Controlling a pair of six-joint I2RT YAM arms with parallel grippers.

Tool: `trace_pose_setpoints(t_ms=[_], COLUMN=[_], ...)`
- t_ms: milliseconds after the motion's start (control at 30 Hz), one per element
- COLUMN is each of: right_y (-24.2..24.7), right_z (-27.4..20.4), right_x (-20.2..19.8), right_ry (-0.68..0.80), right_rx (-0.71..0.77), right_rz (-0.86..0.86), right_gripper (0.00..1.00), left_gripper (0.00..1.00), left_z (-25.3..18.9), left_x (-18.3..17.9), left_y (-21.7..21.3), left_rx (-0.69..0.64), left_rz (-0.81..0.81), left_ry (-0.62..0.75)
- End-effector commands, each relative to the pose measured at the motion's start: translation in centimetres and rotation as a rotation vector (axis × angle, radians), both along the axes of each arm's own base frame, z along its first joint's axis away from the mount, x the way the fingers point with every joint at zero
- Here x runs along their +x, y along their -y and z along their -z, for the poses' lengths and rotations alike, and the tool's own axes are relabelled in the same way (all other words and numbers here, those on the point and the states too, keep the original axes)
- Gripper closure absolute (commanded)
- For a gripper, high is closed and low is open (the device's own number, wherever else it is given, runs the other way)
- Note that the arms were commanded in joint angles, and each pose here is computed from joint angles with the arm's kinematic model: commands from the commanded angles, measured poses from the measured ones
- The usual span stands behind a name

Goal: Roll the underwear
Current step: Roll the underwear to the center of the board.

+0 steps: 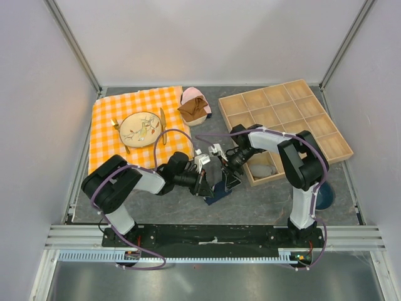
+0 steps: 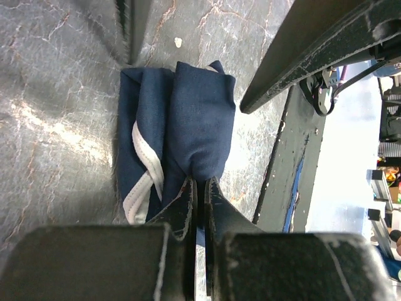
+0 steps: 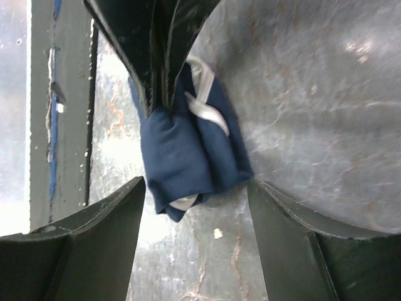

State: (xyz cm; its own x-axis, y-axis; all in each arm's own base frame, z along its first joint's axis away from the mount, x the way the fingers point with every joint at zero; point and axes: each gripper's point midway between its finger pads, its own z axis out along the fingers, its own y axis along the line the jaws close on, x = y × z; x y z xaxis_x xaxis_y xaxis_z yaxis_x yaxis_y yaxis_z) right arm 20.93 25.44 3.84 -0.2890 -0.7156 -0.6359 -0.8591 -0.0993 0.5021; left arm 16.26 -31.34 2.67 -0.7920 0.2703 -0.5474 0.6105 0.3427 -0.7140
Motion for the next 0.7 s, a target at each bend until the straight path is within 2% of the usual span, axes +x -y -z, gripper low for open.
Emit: trace_pose_setpoints(t_ms=[0,333,667], right_y=[1.2,0.8,-0.7], right_z=[1.1,2.0,2.3], right_x=[-2.9,-3.6,-2.9], right_ry=[-0.095,-0.117,-0.150], right_rx=[-0.054,-0.112,-0.098], right_rz=[-0.070,-0.068,0.038], right_gripper=[0.26,0.28,0.40], left_gripper=[0.98,0.98,0.98], left_z=[6.0,6.0,5.8], left_x=[-2.0,-1.8,-1.7], left_y=[-4.4,-4.4,-4.3], left_rx=[0.260,0.263,0.255], left_rz=[-0.078,-0.086,-0.099], left_ry=[-0.100,-0.096,-0.093])
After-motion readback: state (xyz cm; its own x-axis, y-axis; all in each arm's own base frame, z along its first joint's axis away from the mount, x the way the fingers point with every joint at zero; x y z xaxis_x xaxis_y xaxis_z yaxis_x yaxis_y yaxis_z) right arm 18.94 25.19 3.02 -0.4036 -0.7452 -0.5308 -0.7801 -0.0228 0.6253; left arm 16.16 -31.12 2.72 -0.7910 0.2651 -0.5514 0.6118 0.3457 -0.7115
